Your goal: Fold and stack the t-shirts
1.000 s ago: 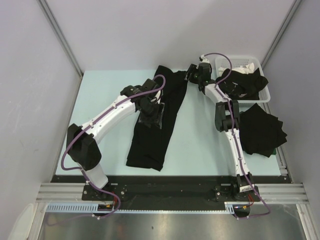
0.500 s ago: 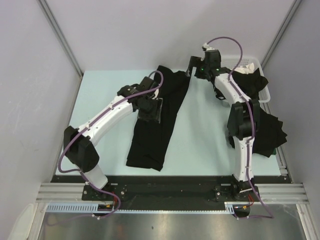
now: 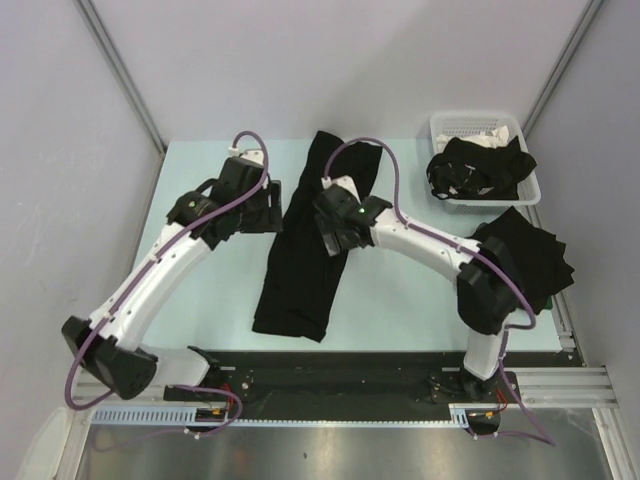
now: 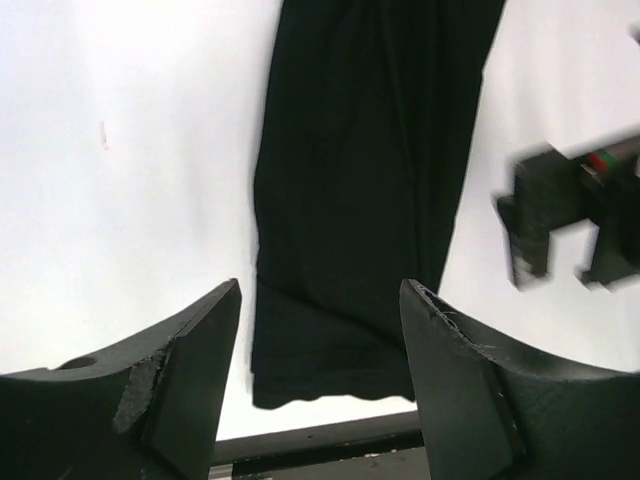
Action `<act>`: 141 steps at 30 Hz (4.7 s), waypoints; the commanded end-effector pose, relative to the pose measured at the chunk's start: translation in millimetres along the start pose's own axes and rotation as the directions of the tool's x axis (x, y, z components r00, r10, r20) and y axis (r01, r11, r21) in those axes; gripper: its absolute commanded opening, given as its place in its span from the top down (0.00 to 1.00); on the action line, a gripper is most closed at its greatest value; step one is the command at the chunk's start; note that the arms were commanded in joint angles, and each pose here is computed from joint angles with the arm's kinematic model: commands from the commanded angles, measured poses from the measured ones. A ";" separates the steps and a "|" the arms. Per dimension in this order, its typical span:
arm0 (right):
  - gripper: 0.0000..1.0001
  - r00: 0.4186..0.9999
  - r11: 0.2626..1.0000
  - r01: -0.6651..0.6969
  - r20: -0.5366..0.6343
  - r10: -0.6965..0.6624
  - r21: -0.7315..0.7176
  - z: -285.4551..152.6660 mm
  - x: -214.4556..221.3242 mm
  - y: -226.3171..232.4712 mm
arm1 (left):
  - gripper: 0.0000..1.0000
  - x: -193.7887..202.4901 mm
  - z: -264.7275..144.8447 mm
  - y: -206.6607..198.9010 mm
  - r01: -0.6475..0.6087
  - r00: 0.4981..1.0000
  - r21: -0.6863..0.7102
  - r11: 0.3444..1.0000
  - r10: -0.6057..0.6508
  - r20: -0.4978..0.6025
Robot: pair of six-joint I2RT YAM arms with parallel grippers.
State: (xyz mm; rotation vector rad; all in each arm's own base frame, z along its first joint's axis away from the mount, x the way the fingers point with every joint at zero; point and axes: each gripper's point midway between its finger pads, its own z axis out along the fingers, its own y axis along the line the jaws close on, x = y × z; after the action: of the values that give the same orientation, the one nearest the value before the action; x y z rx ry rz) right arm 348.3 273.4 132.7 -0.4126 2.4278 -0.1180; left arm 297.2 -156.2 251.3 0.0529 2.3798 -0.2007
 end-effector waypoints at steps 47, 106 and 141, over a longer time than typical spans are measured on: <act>0.02 0.876 0.804 -0.462 -0.051 0.480 -0.374 -72.1 177.8 171.1 | 0.29 70.7 -27.8 16.7 0.032 0.999 0.081 0.996 -0.030 -0.028; 1.00 0.782 0.784 -0.607 -0.276 0.559 -0.129 -107.0 192.8 64.9 | 0.29 41.0 -20.2 -16.1 0.027 0.999 0.199 0.980 -0.031 0.014; 1.00 0.755 0.845 -0.534 -0.441 0.484 0.014 -71.1 239.3 75.3 | 0.31 207.2 3.8 -17.1 0.275 0.922 0.317 0.907 -0.155 -0.355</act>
State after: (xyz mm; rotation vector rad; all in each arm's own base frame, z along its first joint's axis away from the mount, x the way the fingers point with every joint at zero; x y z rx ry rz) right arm 105.6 266.4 33.4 0.3215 2.8839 0.1993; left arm 161.7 -164.3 110.9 0.0434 2.6437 -0.6437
